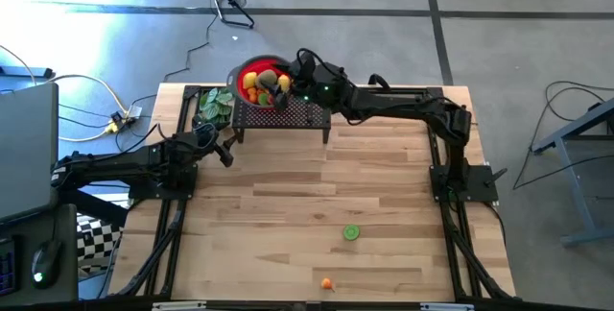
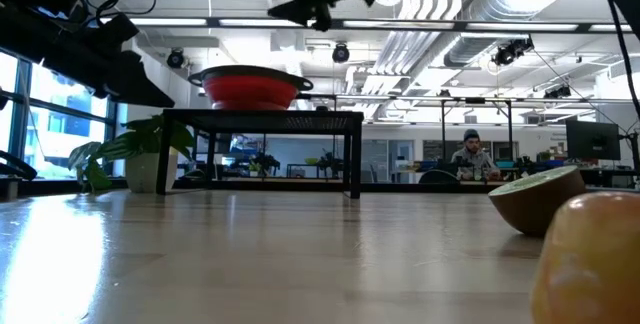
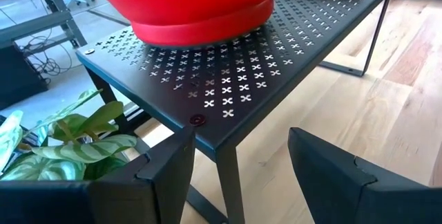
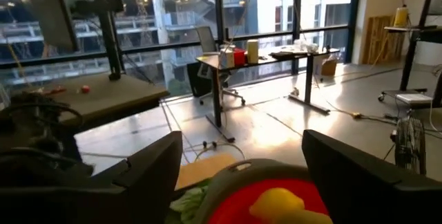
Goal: Pick & Place Fruit
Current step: Put the brown sliced kiwi into the red strainer bowl on the shelf
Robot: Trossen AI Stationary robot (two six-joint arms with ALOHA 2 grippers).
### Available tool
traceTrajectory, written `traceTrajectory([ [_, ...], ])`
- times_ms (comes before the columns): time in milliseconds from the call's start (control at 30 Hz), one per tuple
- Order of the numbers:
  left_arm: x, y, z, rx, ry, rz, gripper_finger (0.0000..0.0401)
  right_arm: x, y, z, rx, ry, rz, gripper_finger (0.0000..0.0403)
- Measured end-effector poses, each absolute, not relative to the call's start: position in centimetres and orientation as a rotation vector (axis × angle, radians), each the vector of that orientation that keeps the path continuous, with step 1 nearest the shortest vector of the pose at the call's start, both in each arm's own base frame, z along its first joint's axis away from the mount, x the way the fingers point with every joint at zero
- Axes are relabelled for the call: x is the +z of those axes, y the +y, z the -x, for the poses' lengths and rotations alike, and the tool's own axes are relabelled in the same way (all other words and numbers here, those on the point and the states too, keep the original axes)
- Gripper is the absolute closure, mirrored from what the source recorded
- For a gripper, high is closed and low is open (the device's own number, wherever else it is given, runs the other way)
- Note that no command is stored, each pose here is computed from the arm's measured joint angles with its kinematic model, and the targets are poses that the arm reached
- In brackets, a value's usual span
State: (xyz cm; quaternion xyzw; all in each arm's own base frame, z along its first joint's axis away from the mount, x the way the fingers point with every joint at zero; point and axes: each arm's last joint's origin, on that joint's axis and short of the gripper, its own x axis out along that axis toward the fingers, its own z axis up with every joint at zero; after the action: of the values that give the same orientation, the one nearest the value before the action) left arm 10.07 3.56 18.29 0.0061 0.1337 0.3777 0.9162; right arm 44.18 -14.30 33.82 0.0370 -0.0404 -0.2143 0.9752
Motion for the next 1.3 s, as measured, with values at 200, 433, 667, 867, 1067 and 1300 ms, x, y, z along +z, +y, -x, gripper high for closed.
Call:
traceTrajectory([
  [200, 18.3, 3.6, -10.1, 0.777, 0.279, -0.013, 0.0173, 35.9, -13.2, -42.2, -0.427, 0.018, -0.087, 0.0135],
  [433, 18.3, 3.6, -10.1, 0.777, 0.279, -0.013, 0.0173, 37.0, -11.8, -40.4, -0.410, 0.151, -0.115, 0.0172],
  [667, 18.3, 3.6, -10.1, 0.777, 0.279, -0.013, 0.0173, 36.7, -10.3, -39.7, -0.383, 0.270, -0.123, 0.0221],
  [867, 18.3, 3.6, -10.1, 0.777, 0.279, -0.014, 0.0173, 35.9, -9.1, -39.7, -0.360, 0.358, -0.126, 0.0284],
  [1067, 18.3, 3.6, -10.1, 0.777, 0.279, -0.014, 0.0173, 35.2, -7.1, -39.8, -0.316, 0.437, -0.119, 0.0341],
  [1300, 18.3, 3.6, -10.1, 0.777, 0.279, -0.014, 0.0173, 35.1, -5.1, -40.1, -0.267, 0.456, -0.108, 0.0391],
])
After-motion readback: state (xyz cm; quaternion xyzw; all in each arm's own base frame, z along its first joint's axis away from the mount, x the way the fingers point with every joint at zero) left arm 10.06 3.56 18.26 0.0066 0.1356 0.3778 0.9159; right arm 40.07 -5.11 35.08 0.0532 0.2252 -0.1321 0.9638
